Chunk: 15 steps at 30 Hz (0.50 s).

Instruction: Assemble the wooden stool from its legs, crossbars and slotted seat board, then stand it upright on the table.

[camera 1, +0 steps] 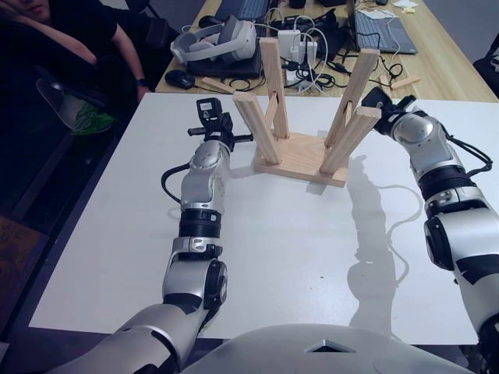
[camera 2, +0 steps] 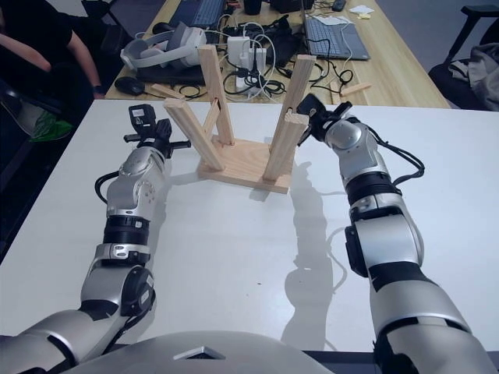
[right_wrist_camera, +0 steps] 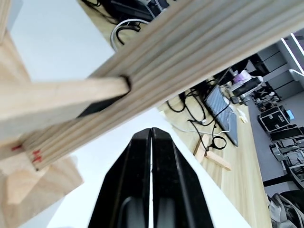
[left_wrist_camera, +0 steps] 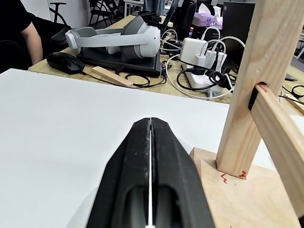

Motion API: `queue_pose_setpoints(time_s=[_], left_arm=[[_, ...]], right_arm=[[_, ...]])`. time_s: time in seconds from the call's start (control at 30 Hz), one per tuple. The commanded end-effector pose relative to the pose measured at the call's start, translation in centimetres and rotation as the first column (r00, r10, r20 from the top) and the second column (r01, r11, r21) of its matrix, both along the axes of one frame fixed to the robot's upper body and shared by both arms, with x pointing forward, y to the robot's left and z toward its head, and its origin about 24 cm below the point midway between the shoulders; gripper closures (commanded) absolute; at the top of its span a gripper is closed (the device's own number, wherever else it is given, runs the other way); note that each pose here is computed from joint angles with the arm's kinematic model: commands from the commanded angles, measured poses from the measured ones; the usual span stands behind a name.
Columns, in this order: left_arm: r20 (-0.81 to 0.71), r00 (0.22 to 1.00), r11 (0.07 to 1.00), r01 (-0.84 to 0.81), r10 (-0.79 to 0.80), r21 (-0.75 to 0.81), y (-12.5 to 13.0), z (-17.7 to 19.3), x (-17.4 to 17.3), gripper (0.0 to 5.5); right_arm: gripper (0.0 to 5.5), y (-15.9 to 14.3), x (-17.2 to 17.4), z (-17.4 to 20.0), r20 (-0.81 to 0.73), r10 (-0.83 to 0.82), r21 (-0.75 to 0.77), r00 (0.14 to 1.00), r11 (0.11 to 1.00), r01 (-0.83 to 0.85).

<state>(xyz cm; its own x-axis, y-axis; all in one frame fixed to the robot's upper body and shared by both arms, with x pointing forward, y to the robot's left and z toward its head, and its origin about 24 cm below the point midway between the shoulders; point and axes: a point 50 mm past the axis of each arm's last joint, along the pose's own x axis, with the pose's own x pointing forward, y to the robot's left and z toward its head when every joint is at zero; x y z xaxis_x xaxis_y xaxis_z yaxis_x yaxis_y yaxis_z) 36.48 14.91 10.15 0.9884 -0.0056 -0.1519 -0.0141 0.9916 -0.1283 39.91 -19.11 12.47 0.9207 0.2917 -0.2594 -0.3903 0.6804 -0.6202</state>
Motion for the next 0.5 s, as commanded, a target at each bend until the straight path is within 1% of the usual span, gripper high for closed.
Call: queue_pose_setpoints(time_s=[0.03, 0.17, 0.3, 0.4, 0.5], left_arm=[[0.019, 0.996, 0.996, 0.083, -0.083, -0.019, -0.9, 0.3, 0.3, 5.47], [0.081, 0.963, 0.956, 0.266, -0.258, -0.124, -2.5, 0.1, -0.8, 5.47], [0.087, 0.909, 0.901, 0.416, -0.407, -0.128, -3.5, -0.4, -1.8, 5.47], [0.088, 0.883, 0.876, 0.469, -0.461, -0.118, -3.9, -0.5, -2.4, 5.47], [0.083, 0.870, 0.863, 0.492, -0.485, -0.113, -3.9, -0.5, -2.9, 5.47]], right_arm=[[5.50, -1.1, -0.6, 0.4, 0.060, -0.069, 0.077, 0.996, 0.995, 0.064], [5.50, -3.7, -1.2, 0.3, 0.047, -0.163, 0.080, 0.986, 0.984, 0.159], [5.50, -6.0, -1.5, 0.9, 0.055, -0.260, 0.069, 0.964, 0.964, 0.256], [5.50, -7.7, -2.0, 0.7, 0.046, -0.315, 0.062, 0.948, 0.948, 0.312], [5.50, -8.4, -2.4, 0.3, 0.027, -0.331, 0.021, 0.943, 0.944, 0.331]])
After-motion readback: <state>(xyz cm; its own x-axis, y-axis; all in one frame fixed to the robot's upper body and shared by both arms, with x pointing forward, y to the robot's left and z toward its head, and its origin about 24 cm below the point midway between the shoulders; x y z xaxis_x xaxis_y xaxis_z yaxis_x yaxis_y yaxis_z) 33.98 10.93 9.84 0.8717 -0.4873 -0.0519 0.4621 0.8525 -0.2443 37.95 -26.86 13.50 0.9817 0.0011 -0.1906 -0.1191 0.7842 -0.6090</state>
